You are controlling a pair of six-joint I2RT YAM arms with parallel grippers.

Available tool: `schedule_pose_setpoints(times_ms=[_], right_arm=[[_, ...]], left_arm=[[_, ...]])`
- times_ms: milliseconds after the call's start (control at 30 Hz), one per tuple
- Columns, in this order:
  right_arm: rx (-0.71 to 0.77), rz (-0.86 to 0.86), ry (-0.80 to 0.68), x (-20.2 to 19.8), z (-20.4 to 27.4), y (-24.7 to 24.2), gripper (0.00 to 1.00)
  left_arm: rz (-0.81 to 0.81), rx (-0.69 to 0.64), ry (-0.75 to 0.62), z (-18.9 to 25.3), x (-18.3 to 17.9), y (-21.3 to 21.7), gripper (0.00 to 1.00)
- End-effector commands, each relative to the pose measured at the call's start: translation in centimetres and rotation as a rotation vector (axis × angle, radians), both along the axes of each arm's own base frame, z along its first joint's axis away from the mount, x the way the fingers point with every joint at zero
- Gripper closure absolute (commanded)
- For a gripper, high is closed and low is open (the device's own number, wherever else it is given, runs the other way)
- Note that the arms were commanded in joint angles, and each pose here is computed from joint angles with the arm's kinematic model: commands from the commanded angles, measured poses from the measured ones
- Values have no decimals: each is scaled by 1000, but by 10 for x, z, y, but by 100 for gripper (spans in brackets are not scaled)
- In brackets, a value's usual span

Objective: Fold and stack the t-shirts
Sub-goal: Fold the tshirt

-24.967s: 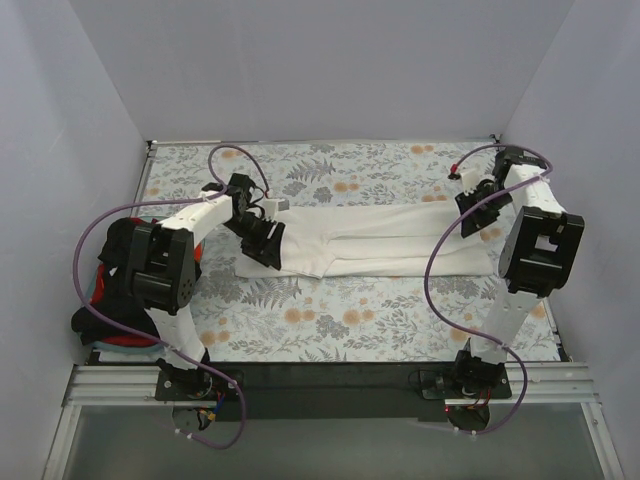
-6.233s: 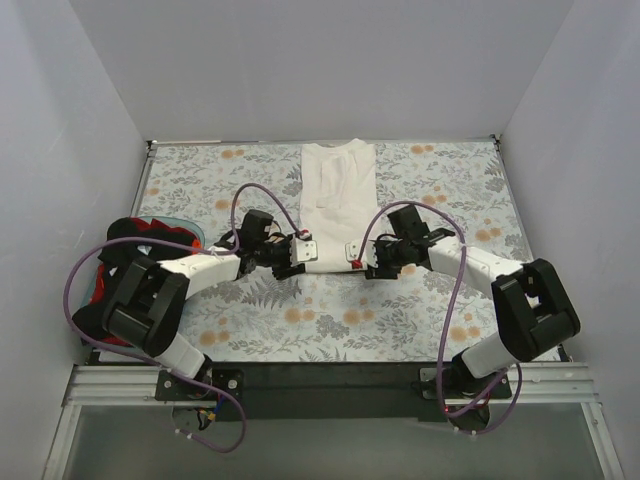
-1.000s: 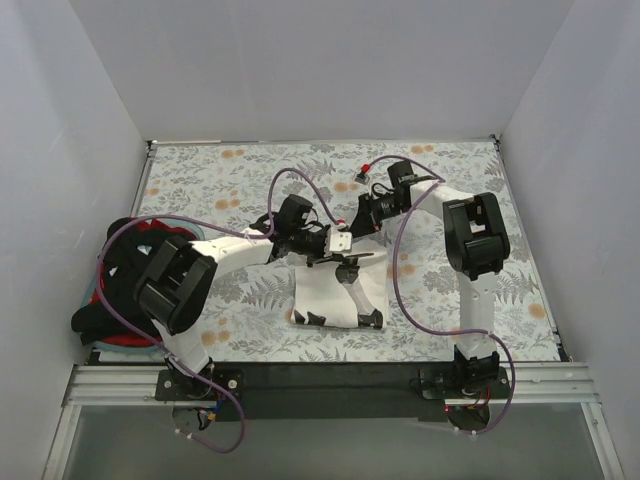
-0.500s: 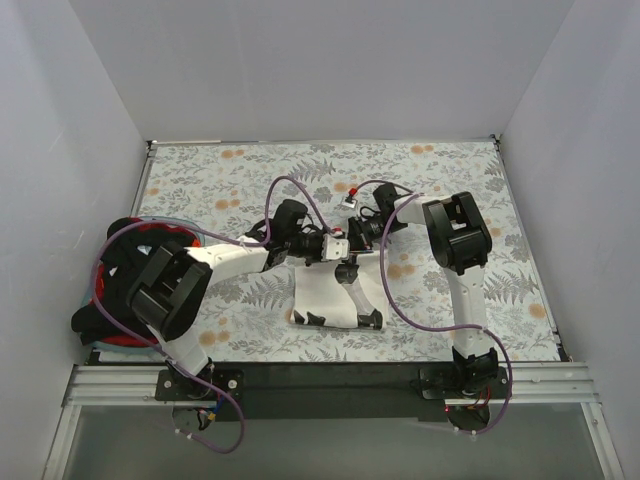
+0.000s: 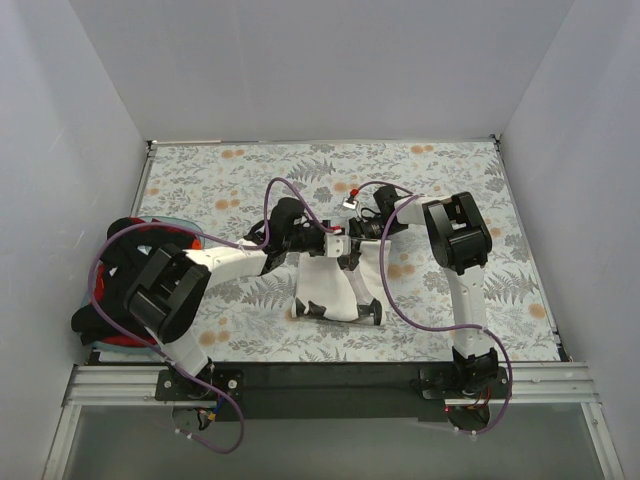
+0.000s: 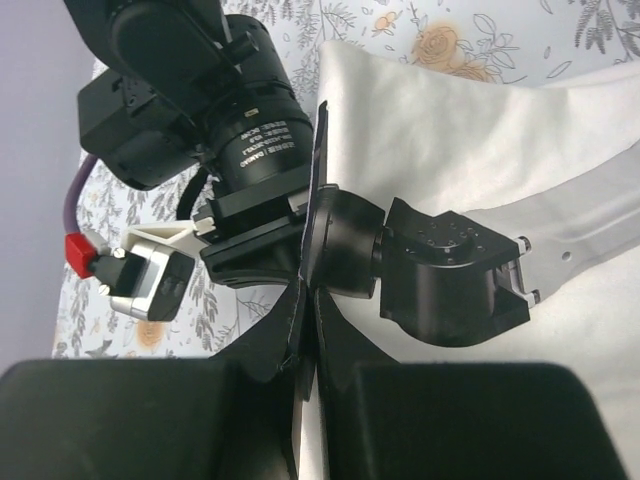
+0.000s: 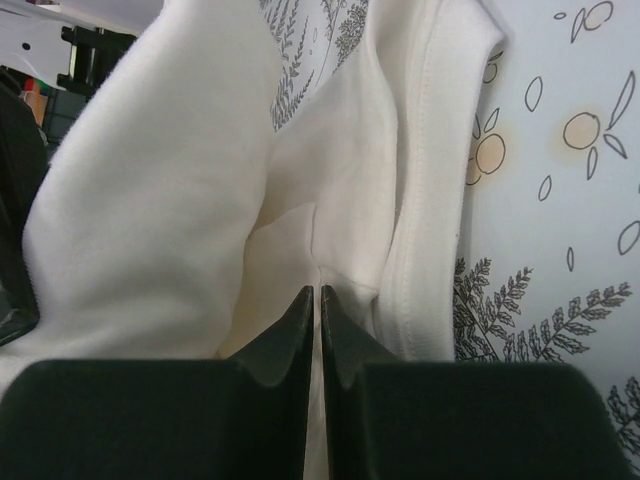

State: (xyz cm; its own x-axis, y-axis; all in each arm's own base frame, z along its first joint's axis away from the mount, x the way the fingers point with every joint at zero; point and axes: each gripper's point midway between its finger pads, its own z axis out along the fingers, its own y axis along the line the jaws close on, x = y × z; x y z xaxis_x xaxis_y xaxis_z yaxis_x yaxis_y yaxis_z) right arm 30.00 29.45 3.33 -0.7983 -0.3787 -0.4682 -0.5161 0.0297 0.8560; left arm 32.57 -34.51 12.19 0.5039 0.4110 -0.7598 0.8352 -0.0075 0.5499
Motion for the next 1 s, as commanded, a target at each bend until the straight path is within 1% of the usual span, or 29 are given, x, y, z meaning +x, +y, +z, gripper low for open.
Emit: schedule_pose_setpoints(times_ms=[0,133,267,367,467,500,567,600,667,700,867,933,967], right_arm=[[-22,17,52,-16,-19,-3,89],[-20,18,48,-17,-16,-4,88],[-15,15,4,-8,-2,-2,87],[-17,11,-25,-2,10,-1,82],[-39,4,-72,7,21,0,75],[-42,3,-91,10,26,1,71],[-63,-2,-113,14,31,1,65],[-66,-4,-122,16,34,1,61],[-87,-14,-162,22,40,0,57],[-95,-13,-177,22,41,-1,55],[-171,-27,-278,33,43,-7,50],[-190,-38,-300,37,45,-10,46],[-206,-47,-323,42,46,-12,41]], left_arm=[[25,-50,-116,28,16,-2,100],[34,-42,-114,19,22,-2,100],[65,-51,-160,16,29,0,100],[83,-65,-188,20,32,2,100],[83,-77,-212,26,29,5,100],[82,-79,-214,27,28,5,100],[63,-86,-235,29,23,6,100],[59,-87,-241,29,21,7,100],[51,-107,-267,34,18,6,100],[49,-102,-267,29,17,8,100],[23,-117,-289,30,10,8,100],[4,-111,-296,24,6,7,100],[3,-118,-310,26,7,6,99]])
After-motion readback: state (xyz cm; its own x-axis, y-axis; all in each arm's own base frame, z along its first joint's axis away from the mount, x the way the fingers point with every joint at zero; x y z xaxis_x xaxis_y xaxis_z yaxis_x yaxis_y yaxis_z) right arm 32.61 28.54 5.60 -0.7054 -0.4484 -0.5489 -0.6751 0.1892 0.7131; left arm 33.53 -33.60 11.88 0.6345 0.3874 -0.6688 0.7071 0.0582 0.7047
